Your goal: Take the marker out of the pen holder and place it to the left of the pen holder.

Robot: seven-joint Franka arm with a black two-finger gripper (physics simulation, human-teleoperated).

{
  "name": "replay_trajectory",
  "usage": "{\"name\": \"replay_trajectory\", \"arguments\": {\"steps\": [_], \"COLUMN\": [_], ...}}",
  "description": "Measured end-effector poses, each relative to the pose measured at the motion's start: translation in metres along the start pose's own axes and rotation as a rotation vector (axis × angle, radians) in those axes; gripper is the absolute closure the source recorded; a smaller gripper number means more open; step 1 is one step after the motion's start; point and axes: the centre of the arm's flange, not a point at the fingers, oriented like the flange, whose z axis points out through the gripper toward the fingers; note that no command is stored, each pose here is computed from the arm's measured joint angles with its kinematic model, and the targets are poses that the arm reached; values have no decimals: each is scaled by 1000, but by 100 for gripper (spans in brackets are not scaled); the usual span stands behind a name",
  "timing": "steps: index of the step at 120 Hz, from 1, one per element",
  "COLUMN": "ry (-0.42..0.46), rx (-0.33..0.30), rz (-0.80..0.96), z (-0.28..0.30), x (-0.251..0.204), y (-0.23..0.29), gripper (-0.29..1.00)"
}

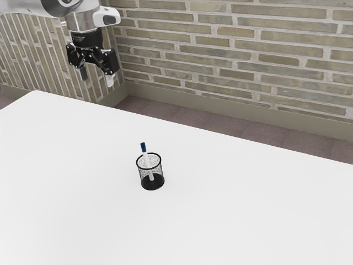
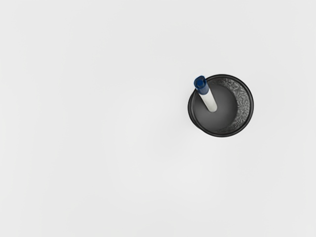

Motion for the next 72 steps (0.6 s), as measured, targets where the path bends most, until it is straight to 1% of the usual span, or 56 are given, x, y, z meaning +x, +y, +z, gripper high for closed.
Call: {"name": "replay_trajectory", "arguments": {"steps": [29, 38, 44, 53, 57, 63, 72], "ry": [-1, 19, -31, -161, -213, -272, -325], "rx": [-6, -3, 18, 31, 26, 18, 6], "rz": [-2, -35, -83, -147, -167, -176, -184], "z": [0, -6, 31, 116, 151, 190, 226], "x": [0, 7, 36, 70, 77, 85, 88], "y": [-1, -19, -45, -88, -103, -113, -122], "gripper": [0, 0, 1, 2, 2, 1, 1]}}
